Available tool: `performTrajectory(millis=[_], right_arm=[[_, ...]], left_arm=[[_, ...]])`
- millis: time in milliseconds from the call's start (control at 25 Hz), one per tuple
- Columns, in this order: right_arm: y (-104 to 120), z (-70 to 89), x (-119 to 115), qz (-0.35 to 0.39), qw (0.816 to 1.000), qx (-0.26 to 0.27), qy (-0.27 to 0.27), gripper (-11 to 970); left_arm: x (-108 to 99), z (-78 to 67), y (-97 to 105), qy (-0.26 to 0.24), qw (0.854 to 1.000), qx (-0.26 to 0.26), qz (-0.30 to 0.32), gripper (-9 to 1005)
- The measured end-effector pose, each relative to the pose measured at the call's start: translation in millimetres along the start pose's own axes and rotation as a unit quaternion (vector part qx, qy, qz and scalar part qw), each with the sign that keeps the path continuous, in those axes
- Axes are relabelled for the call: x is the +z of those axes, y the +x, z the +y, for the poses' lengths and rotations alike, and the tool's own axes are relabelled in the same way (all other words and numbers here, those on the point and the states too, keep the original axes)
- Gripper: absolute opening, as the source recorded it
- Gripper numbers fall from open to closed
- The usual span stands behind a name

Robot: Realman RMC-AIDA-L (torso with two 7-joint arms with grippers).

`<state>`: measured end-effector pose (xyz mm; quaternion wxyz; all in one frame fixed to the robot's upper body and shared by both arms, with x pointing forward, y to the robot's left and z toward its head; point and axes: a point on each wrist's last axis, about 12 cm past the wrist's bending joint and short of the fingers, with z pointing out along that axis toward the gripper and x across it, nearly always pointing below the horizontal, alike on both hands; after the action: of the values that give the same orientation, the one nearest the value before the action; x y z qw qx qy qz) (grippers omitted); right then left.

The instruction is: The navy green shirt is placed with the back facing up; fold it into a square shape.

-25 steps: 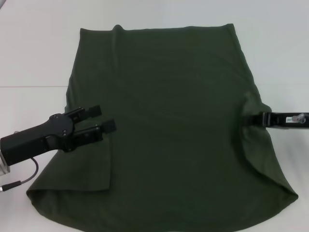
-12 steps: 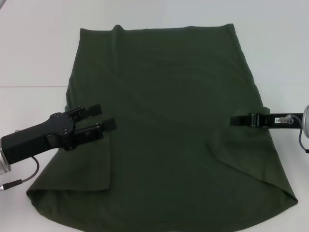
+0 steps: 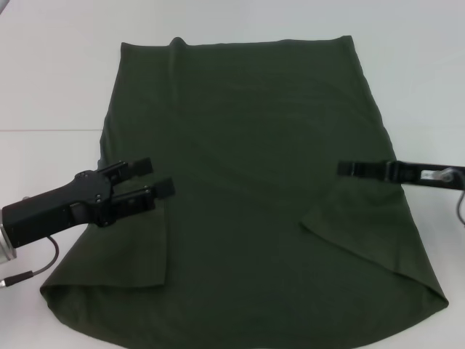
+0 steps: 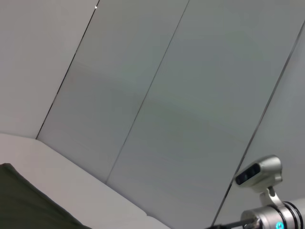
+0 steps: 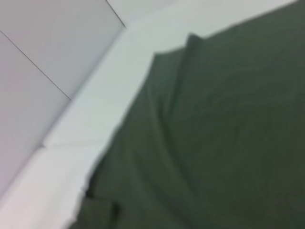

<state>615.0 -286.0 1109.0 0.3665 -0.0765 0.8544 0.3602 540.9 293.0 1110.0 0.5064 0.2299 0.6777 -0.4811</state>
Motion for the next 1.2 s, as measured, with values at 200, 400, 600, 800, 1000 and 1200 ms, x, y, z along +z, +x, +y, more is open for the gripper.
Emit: performTrajectory(millis=[200,400,600,800,1000,1200], right_arm=[[19,-8.1,-32,-0.076,0.996,0.006,-0.053,706],[43,-10.4,-66,-0.141,0.984,0.006,-0.110,898],[69,-16.4,-91,-0.181,0.975,0.019,-0.131,945],[100,-21.3,-103,-0.182,0.977,-0.055,-0.101,945],[124,-25.2,-114,-0.148,0.971,-0.172,-0.069,945],[145,-31.0,-122,-0.130,0.961,-0.244,-0.028,945]], left_arm=[[-2,-0.3,0,0.002,1.000,-0.013,0.001,901],[-8,2.1,-1,-0.008,0.999,-0.052,0.008,901],[-15,4.3,1,-0.019,0.994,-0.105,0.036,901],[-18,4.1,3,-0.021,0.990,-0.127,0.062,901],[-22,6.1,-4,-0.028,0.987,-0.136,0.078,901],[-26,3.2,0,-0.016,0.989,-0.093,0.110,901]])
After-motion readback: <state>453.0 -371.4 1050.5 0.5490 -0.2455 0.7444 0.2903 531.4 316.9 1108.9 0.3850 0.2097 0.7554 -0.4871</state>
